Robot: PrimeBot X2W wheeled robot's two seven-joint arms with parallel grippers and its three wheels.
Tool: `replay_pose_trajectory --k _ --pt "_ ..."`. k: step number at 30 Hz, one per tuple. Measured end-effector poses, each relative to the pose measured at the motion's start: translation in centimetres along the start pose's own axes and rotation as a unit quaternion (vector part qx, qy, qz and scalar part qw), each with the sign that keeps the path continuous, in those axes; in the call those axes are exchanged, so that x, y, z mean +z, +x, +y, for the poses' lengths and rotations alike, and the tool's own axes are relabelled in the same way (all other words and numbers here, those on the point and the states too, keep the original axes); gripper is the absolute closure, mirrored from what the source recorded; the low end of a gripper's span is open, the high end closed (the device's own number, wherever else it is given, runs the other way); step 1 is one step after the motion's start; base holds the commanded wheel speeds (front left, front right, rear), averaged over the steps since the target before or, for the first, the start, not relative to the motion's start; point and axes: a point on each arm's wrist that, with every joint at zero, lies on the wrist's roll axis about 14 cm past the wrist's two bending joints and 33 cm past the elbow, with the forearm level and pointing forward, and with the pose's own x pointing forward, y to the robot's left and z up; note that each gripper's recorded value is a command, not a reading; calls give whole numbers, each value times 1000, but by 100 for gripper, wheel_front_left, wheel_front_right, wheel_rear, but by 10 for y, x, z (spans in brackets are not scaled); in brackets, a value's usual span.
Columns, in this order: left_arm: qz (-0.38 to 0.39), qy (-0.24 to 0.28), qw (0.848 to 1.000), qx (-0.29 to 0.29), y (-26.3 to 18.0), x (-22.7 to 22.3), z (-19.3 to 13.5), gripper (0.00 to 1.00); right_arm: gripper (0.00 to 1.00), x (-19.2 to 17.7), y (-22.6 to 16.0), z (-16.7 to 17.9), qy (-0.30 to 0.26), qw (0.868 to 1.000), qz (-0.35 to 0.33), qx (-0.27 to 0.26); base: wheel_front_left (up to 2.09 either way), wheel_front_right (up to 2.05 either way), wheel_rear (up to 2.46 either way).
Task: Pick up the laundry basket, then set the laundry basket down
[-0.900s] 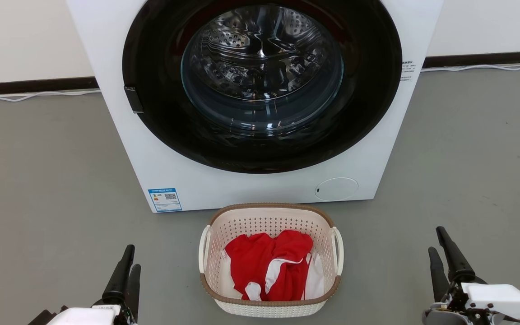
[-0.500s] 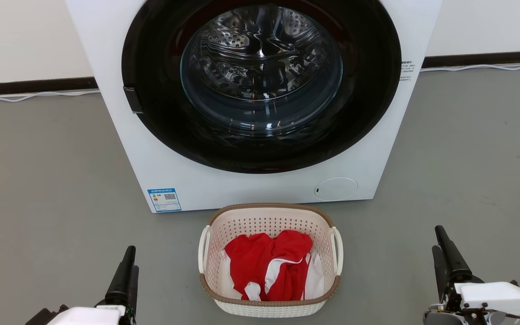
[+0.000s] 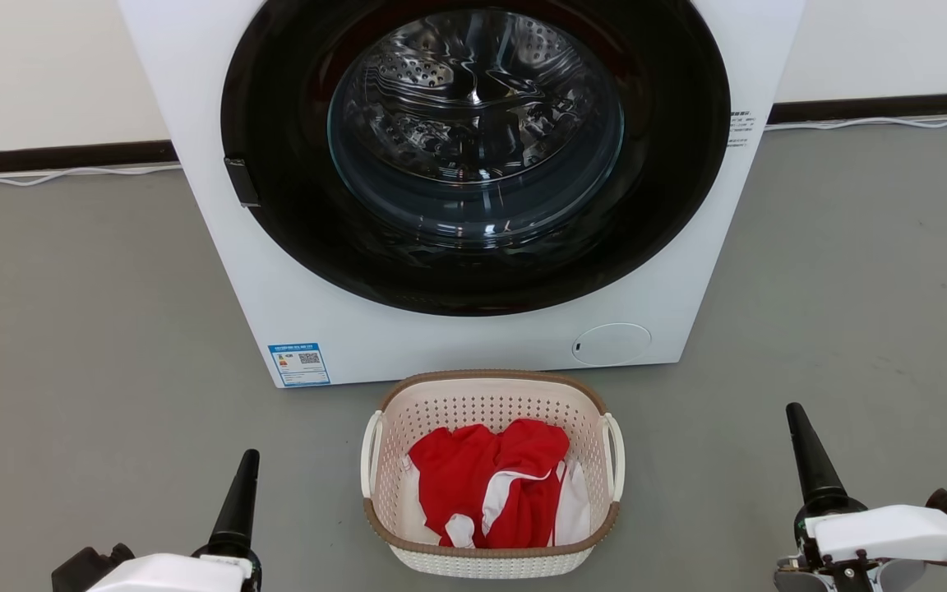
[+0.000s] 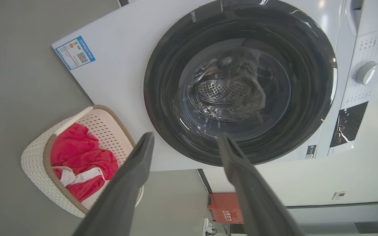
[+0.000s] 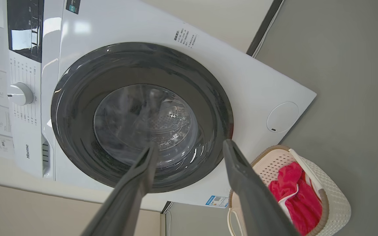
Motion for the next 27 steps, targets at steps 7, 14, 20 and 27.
replay_pose_trajectory --k 7,14,20,27 --pt "-3 52 999 4 0 1 1 0 0 -1 0 2 -67 998 2 3 0 0 0" --pt "-7 98 995 6 1 1 1 0 0 -3 -1 4 -122 992 1 8 0 0 0" --pt "-12 139 990 4 1 2 0 0 0 -2 -1 5 -163 987 0 10 0 0 0" --pt "-13 180 984 2 2 1 -1 0 0 0 -2 6 -216 976 -7 15 0 0 0"
